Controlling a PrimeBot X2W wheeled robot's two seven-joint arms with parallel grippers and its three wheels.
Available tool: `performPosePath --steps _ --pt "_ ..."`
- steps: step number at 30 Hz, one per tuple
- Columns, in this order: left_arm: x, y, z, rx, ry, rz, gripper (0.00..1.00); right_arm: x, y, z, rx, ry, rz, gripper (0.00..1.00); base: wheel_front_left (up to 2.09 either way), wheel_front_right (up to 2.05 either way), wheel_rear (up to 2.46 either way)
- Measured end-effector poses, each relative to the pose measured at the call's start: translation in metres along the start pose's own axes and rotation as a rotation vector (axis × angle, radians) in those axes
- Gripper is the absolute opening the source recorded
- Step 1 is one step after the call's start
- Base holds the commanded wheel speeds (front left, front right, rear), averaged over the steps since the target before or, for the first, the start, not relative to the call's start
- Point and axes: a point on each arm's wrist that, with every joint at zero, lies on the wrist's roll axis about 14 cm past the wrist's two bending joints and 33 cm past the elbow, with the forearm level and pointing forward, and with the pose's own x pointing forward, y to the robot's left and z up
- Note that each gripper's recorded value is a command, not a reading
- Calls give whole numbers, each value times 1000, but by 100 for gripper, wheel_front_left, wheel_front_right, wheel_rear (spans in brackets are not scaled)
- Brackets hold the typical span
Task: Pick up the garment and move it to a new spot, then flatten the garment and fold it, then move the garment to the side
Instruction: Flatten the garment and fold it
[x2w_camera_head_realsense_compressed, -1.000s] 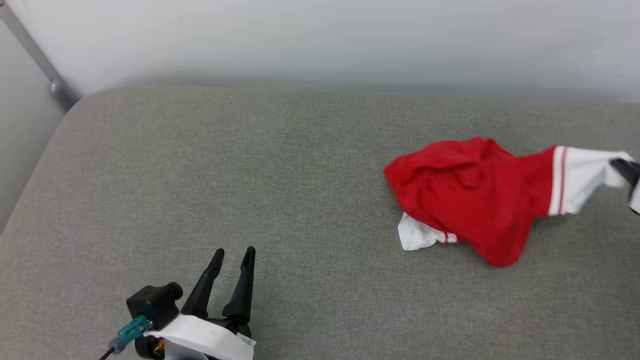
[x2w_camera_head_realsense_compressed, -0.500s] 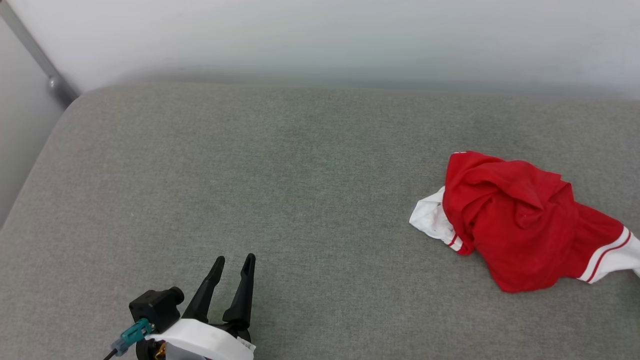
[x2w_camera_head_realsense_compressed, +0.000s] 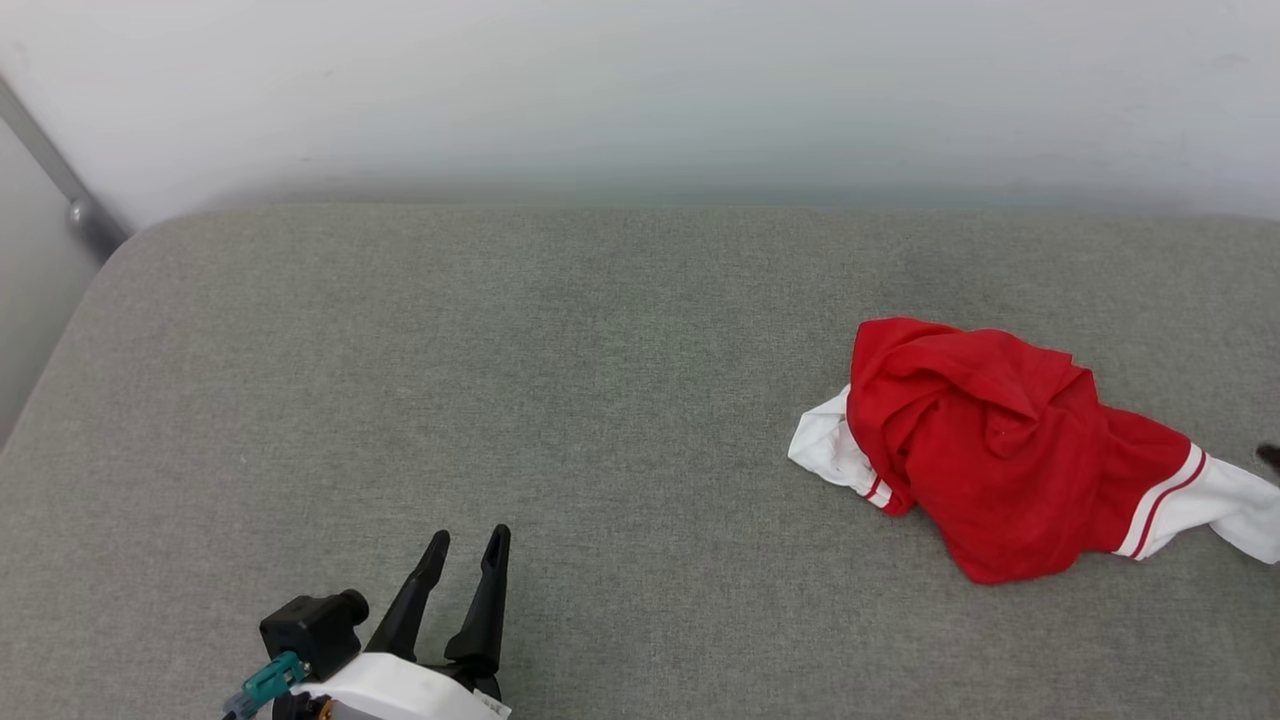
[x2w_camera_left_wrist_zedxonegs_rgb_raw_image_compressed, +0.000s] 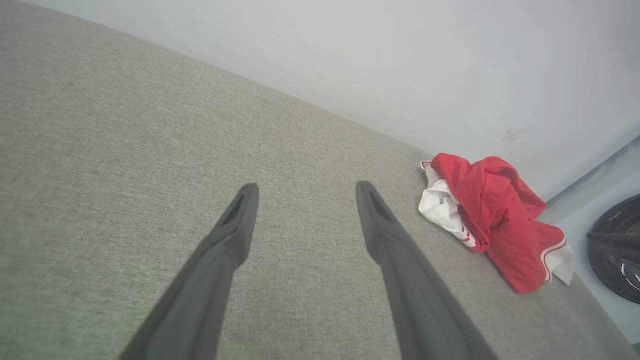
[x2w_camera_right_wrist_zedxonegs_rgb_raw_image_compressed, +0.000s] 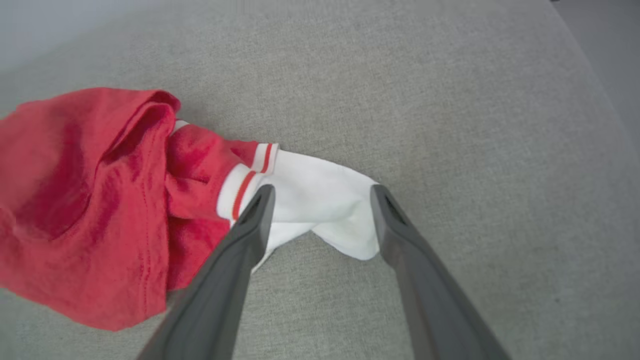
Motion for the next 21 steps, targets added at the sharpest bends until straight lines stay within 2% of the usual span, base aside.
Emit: performPosePath --steps 4,10,21 --pt "-1 -1 0 1 0 -2 100 -1 26 21 -5 -34 81 100 0 0 0" --pt "-2 -1 9 11 -28 -4 100 15 89 22 -18 5 212 100 0 0 0" --pt "2 -5 34 67 -93 -27 100 53 142 11 -93 130 206 100 0 0 0"
